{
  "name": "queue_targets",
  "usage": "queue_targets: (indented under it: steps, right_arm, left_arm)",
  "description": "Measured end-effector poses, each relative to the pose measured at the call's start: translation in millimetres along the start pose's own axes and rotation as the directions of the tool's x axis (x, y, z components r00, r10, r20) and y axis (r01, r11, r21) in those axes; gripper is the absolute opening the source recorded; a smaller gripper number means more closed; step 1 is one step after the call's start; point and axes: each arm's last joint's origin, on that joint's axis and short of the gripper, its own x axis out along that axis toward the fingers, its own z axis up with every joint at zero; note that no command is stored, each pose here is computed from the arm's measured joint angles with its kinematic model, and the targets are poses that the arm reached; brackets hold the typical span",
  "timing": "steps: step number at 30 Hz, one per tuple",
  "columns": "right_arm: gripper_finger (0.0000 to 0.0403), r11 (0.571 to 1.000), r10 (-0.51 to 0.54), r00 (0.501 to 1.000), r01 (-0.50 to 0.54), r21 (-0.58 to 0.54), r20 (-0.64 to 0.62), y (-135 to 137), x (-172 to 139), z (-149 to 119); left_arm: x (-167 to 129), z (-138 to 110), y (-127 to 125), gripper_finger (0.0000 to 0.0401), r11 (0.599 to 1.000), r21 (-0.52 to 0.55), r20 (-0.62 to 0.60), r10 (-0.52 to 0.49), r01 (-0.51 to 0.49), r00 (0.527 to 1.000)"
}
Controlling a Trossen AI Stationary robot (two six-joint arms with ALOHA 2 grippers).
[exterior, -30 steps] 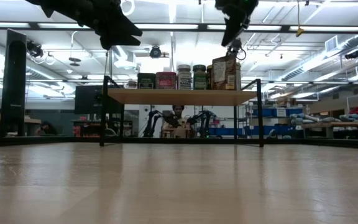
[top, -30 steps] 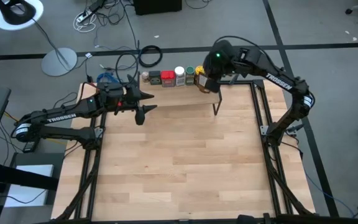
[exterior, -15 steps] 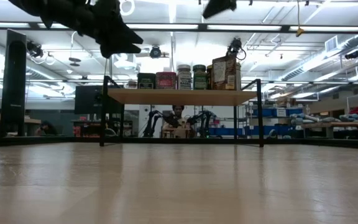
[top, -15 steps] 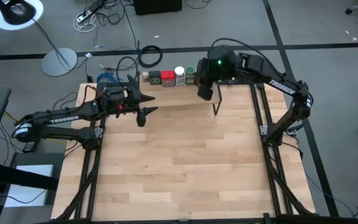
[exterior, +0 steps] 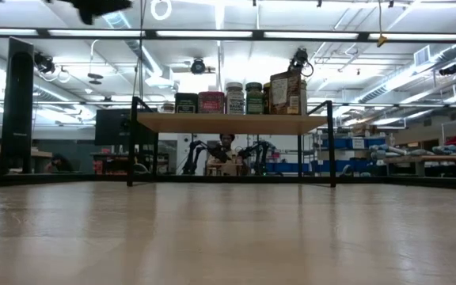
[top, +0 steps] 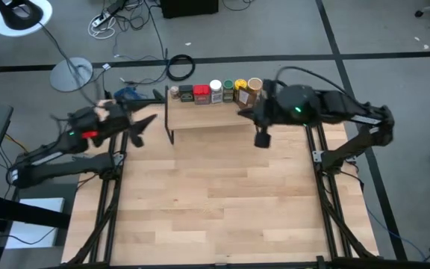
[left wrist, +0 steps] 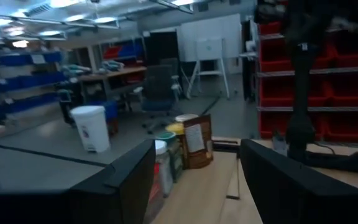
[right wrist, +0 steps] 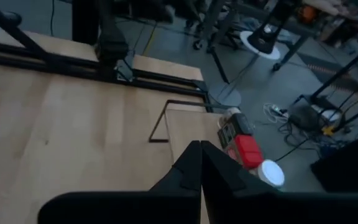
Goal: Shelf spices
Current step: Put the orange seasoning pack on the shelf
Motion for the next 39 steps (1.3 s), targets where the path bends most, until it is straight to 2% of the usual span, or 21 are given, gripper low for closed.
queue_targets:
  steps: [4,9,14,18,22,26,32,35,39]
  right_arm:
    - [0.0002,0.999,-0.045,0.998,0.046,-0.028,0.033,17.4,-22.6,-23.7]
    - [0.0001,0.999,-0.050,0.989,0.051,-0.002,0.140,40.9,-28.1,-77.7]
    - [0.0001,0.986,-0.114,0.973,0.087,0.141,0.200,54.9,-19.2,-145.0]
    - [0.0001,0.957,-0.171,0.947,0.095,0.273,0.272,59.8,-9.7,-180.6]
    - [0.0006,0.921,-0.287,0.913,0.180,0.345,0.291,58.4,1.3,-198.1]
    - [0.0024,0.848,-0.437,0.881,0.336,0.409,0.181,53.5,17.1,-210.8]
    - [0.0059,0.773,-0.535,0.841,0.448,0.449,0.081,41.4,48.7,-220.8]
    - [0.0047,0.746,-0.571,0.820,0.502,0.438,0.033,35.6,63.5,-227.7]
    - [0.0007,0.707,-0.608,0.794,0.553,0.440,-0.020,31.6,75.9,-235.2]
  left_arm:
    - [-34.2,2.3,3.5,0.0239,1.000,-0.008,0.017,0.024,-0.024,1.000]
    - [-52.5,1.0,4.8,0.0239,0.999,-0.038,0.021,0.026,-0.025,0.999]
    - [-48.5,-7.8,3.4,0.0239,0.998,-0.057,-0.014,0.016,-0.017,1.000]
    - [-44.0,-16.1,2.2,0.0239,0.997,-0.076,-0.046,0.013,-0.016,0.999]
    - [-41.4,-20.8,1.5,0.0239,0.996,-0.084,-0.045,0.013,-0.017,0.999]
    - [-39.1,-23.4,1.1,0.0239,0.995,-0.100,-0.022,0.015,-0.017,1.000]
    - [-35.6,-26.0,0.5,0.0239,0.994,-0.105,-0.016,0.016,-0.017,1.000]
    - [-34.8,-26.1,0.4,0.0239,0.994,-0.112,-0.017,0.015,-0.017,1.000]
    - [-34.7,-26.2,0.4,0.0239,0.991,-0.131,-0.018,0.012,-0.014,1.000]
